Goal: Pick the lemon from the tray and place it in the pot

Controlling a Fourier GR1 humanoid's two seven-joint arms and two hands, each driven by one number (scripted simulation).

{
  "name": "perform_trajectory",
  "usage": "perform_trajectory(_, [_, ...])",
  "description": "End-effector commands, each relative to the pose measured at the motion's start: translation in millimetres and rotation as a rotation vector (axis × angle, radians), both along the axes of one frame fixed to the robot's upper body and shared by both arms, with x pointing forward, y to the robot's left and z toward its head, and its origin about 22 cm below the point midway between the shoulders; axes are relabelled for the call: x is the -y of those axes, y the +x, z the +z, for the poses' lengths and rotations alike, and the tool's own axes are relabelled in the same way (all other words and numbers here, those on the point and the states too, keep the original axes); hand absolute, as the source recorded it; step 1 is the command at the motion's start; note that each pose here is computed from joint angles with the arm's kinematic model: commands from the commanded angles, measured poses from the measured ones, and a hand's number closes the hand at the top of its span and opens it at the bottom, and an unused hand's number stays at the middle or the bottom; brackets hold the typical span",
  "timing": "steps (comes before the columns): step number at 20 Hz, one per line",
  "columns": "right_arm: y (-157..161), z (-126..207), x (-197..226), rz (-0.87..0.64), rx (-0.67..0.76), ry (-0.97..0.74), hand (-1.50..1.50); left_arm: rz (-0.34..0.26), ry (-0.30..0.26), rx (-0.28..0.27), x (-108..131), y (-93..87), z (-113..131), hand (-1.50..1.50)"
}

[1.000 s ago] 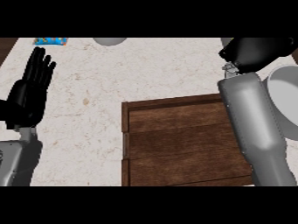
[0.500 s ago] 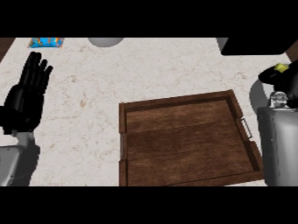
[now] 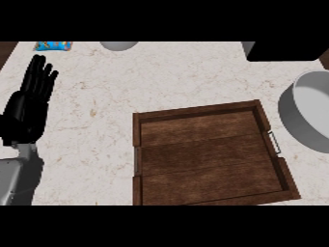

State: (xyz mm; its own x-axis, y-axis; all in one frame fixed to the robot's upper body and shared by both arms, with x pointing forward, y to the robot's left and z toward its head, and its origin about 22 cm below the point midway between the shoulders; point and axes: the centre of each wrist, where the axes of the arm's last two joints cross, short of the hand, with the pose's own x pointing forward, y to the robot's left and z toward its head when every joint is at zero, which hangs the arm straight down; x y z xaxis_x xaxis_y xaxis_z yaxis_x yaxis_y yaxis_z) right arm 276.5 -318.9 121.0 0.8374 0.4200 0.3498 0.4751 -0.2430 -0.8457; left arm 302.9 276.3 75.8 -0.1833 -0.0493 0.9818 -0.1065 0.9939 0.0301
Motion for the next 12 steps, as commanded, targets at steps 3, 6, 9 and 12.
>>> perform_trajectory(3, [-26, -30, 45, -0.016, 0.006, 0.006, 1.50, -0.008, -0.006, -0.002, -19, 9.3, 12, 0.00])
perform_trajectory(6, [-25, -38, 74, -0.032, -0.029, 0.075, 1.50, -0.017, -0.004, 0.001, -9, -7.1, -8, 0.00])
perform_trajectory(9, [-21, -57, 83, -0.015, -0.072, 0.200, 1.50, -0.013, -0.009, 0.002, 9, -4.0, -2, 0.00])
perform_trajectory(12, [-12, -70, 82, -0.017, 0.044, 0.384, -1.50, 0.007, -0.010, 0.004, -2, 4.0, 1, 0.00])
